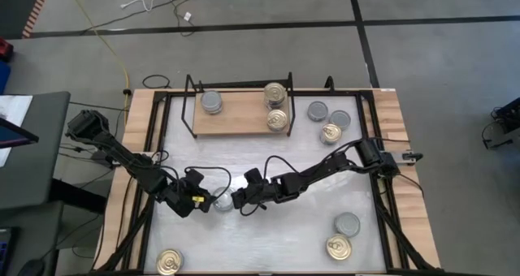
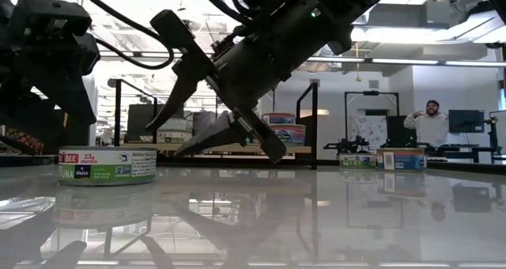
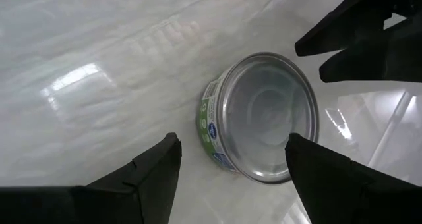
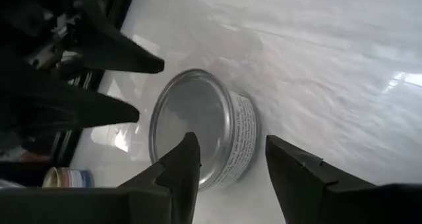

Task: Stack canned seafood by type on shelf
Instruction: Put the green tuna can on the shelf

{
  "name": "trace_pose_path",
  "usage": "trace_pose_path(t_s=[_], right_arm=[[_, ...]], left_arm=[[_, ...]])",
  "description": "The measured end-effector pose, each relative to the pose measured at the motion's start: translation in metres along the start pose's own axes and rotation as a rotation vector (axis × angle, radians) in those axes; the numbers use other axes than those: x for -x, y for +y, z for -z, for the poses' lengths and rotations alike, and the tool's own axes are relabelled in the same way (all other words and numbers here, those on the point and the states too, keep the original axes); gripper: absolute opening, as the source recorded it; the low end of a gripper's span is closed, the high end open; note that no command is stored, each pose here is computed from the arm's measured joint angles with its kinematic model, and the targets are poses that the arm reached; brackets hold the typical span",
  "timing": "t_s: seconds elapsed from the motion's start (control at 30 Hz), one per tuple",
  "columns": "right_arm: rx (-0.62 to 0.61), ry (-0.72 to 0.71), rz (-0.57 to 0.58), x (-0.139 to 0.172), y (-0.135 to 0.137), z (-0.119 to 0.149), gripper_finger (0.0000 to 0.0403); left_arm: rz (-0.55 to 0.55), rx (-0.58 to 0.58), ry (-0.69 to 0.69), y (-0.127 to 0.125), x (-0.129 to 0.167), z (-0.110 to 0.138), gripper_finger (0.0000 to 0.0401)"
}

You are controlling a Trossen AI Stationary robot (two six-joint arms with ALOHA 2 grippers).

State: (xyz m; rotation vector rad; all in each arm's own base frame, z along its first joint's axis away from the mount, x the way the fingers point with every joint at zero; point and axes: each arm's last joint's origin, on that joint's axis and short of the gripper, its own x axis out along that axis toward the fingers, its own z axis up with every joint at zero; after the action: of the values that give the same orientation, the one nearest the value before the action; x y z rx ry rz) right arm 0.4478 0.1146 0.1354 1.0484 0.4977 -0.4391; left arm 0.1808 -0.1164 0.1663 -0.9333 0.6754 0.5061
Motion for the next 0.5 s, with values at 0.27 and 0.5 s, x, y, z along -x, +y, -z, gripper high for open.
trace_pose_path(t_s=[0.27, 0.5], right_arm=[[-0.09, 0.024, -0.003, -0.015, -0.011, 0.009, 0.0194], [-0.052, 0.024, -0.004, -0.015, -0.008, 0.003, 0.0193]], left_arm=[[0.003, -0.008, 0.0, 0.0, 0.0, 0.0, 0.0258], [0.002, -0.007, 0.018, 0.0, 0.0, 0.001, 0.0258]])
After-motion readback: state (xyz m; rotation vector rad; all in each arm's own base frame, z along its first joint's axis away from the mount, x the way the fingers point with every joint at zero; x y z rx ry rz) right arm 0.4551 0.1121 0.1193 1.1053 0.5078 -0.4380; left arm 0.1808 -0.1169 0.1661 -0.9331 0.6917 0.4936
